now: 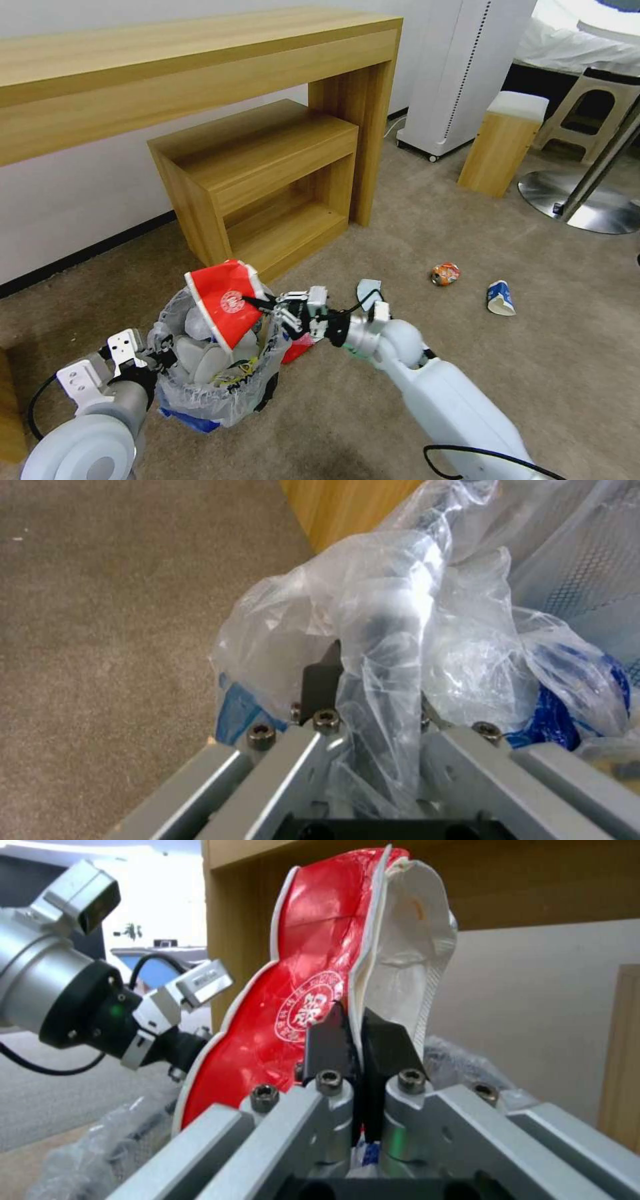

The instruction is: Pick up the trash bin and place the garbage on the floor into it.

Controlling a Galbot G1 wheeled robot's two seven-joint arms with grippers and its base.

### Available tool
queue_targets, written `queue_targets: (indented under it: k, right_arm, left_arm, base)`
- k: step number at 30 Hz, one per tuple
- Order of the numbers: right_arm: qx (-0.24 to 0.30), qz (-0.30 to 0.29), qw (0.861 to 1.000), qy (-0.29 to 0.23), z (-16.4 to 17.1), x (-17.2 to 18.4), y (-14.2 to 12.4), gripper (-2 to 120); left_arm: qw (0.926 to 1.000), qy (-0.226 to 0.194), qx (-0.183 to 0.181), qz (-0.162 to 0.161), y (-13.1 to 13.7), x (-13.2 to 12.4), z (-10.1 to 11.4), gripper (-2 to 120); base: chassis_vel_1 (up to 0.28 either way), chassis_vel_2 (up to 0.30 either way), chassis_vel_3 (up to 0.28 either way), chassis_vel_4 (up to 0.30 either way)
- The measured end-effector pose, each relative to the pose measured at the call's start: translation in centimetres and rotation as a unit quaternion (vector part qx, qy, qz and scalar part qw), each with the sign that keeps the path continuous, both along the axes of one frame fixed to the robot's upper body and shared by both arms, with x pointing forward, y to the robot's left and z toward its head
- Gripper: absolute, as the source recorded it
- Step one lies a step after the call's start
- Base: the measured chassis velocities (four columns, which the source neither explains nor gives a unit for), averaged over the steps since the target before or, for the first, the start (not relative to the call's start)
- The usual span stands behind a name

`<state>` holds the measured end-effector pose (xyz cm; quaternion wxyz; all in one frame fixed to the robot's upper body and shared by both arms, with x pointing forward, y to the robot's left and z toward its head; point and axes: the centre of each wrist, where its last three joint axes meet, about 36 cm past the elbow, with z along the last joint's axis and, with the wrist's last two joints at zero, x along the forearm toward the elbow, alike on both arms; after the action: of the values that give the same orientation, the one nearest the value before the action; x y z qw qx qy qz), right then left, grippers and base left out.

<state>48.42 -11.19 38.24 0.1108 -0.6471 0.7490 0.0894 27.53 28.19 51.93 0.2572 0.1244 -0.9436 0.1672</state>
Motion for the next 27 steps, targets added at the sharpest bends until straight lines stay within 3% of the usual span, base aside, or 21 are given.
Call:
queue_targets:
  k: [14,17,20,21,27]
  right_arm:
    - [-0.019,0.039,0.999,-0.017,0.8,-0.6,-2.3,48]
    - [-0.03,0.04,0.999,-0.022,1.0,-1.0,-4.5,64]
    - [-0.043,0.036,0.998,-0.024,1.0,-1.2,-6.1,70]
    - [-0.056,0.033,0.998,-0.026,1.1,-1.3,-7.4,78]
    - [-0.072,0.017,0.997,-0.034,1.8,-1.4,-10.5,96]
  left_arm:
    - [1.0,-0.003,-0.001,0.007,0.9,0.5,0.2,0]
    - [0.9999,-0.002,0.0,0.011,1.2,0.7,0.1,0]
    - [0.9999,-0.002,0.001,0.013,1.4,0.8,0.1,0]
    - [0.9999,-0.002,0.002,0.014,1.5,0.8,0.1,0]
    - [0.9998,-0.004,0.005,0.02,1.9,0.9,0.1,0]
  base:
    - [0.0,0.0,0.0,0.0]
    - [0.0,0.0,0.0,0.0]
    - [0.0,0.0,0.0,0.0]
    - [0.0,0.0,0.0,0.0]
    - [0.0,0.0,0.0,0.0]
